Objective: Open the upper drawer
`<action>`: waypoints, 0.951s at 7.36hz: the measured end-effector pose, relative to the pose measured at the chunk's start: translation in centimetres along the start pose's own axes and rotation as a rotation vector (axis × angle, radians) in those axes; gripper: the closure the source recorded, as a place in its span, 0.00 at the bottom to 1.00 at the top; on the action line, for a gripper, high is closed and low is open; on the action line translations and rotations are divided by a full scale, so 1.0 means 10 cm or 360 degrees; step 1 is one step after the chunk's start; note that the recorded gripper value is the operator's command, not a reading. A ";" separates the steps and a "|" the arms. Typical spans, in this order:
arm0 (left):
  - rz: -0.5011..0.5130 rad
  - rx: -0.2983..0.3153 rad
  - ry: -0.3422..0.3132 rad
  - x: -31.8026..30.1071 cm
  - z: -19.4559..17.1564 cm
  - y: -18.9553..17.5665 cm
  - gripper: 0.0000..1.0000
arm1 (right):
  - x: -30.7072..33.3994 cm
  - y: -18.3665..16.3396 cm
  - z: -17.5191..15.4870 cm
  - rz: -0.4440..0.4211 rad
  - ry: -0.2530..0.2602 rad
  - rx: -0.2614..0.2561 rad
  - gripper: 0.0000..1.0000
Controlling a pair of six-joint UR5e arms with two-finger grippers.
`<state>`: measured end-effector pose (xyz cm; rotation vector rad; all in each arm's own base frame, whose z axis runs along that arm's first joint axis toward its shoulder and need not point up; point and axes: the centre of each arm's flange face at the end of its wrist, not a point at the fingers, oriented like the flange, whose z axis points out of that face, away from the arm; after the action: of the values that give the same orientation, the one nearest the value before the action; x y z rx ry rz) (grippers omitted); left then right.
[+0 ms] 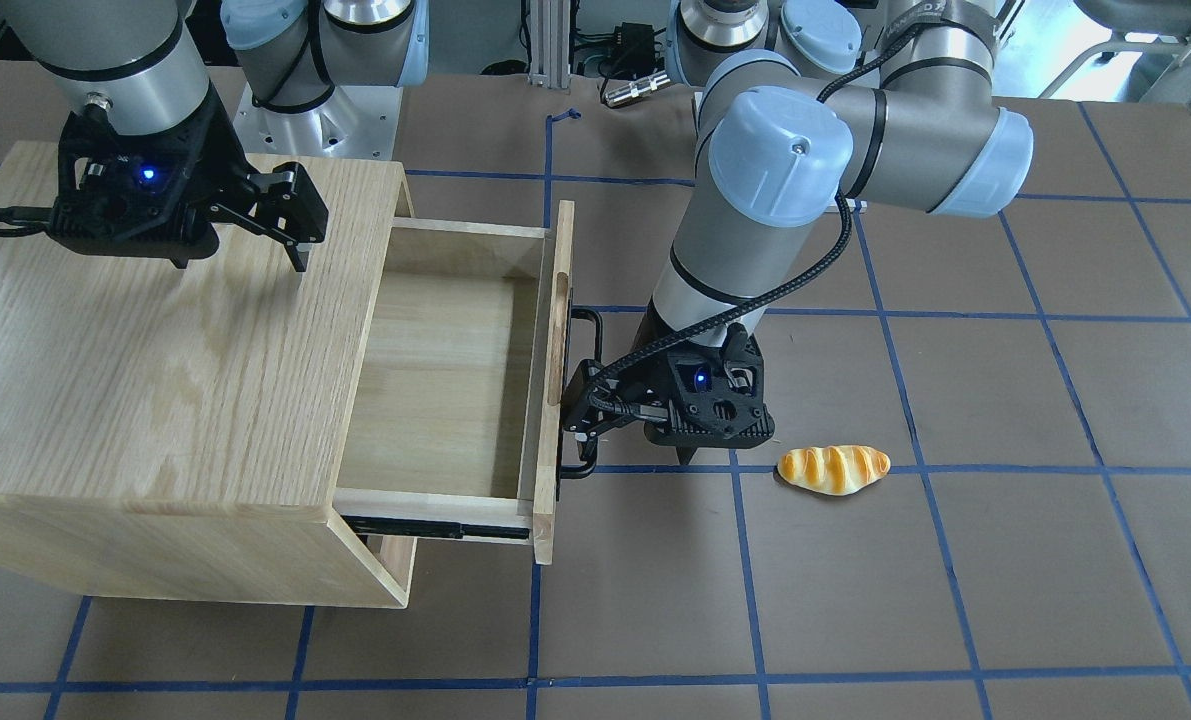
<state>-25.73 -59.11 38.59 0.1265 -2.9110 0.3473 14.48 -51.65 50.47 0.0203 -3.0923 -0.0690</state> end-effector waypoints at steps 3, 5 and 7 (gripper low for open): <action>-0.0003 -0.0006 -0.0004 0.00 -0.08 0.02 0.00 | 0.00 0.00 0.00 -0.0001 0.0000 0.0000 0.00; -0.0007 -0.0039 -0.0012 0.03 -0.35 0.09 0.00 | 0.00 0.00 0.00 -0.0001 0.0000 0.0000 0.00; -0.0018 -0.0122 -0.0050 0.00 -0.77 0.12 0.00 | 0.00 0.00 0.00 -0.0001 0.0000 0.0000 0.00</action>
<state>-24.37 -56.14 45.66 0.1376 -2.9489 0.2340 14.48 -51.65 50.48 0.0210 -3.0923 -0.0687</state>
